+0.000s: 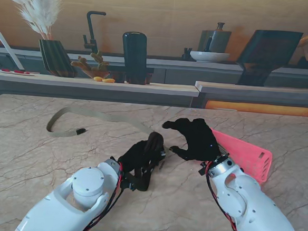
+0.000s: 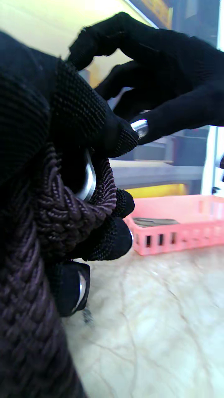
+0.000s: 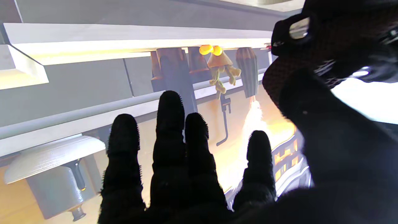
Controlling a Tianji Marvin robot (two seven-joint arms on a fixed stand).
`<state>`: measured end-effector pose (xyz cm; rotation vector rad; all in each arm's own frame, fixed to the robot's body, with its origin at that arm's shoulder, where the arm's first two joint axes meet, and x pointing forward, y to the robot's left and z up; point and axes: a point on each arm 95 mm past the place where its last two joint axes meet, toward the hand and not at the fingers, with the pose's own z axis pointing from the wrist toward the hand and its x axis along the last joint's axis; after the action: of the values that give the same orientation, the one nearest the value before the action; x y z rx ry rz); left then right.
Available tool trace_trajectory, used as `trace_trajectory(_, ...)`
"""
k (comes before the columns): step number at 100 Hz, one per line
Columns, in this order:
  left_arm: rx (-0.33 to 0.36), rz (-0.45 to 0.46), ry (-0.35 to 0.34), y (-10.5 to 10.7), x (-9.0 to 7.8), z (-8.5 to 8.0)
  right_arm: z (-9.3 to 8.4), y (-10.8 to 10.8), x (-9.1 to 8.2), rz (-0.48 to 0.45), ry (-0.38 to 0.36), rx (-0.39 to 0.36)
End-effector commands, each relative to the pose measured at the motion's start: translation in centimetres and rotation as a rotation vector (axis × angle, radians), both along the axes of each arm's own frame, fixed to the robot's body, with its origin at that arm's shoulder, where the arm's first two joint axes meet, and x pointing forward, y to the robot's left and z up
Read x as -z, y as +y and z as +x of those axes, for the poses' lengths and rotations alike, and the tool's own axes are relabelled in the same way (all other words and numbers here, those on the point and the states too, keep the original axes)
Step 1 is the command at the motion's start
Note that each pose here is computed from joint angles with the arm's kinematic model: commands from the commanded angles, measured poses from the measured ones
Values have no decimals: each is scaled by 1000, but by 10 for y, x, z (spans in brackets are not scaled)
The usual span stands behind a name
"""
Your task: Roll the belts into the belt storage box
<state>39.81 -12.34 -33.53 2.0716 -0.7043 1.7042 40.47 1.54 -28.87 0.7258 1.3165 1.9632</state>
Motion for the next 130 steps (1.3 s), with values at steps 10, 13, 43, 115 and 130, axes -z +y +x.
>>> trace_trajectory(10,71,16,22,8,0,4,4,-1,-6,-76,6,-65)
trace_trajectory(13,86,13,27,8,0,4,5,-1,-6,-90,9,-80)
trace_trajectory(43,160,-7,60,5,1,3,12,13,-2,-129,48,-201)
trace_trajectory(115,226,-12,82,2,0,2,23,35,10,-153,137,-391)
trace_trajectory(130,239,-4,70,3,-1,1,25,40,13,-137,142,-388)
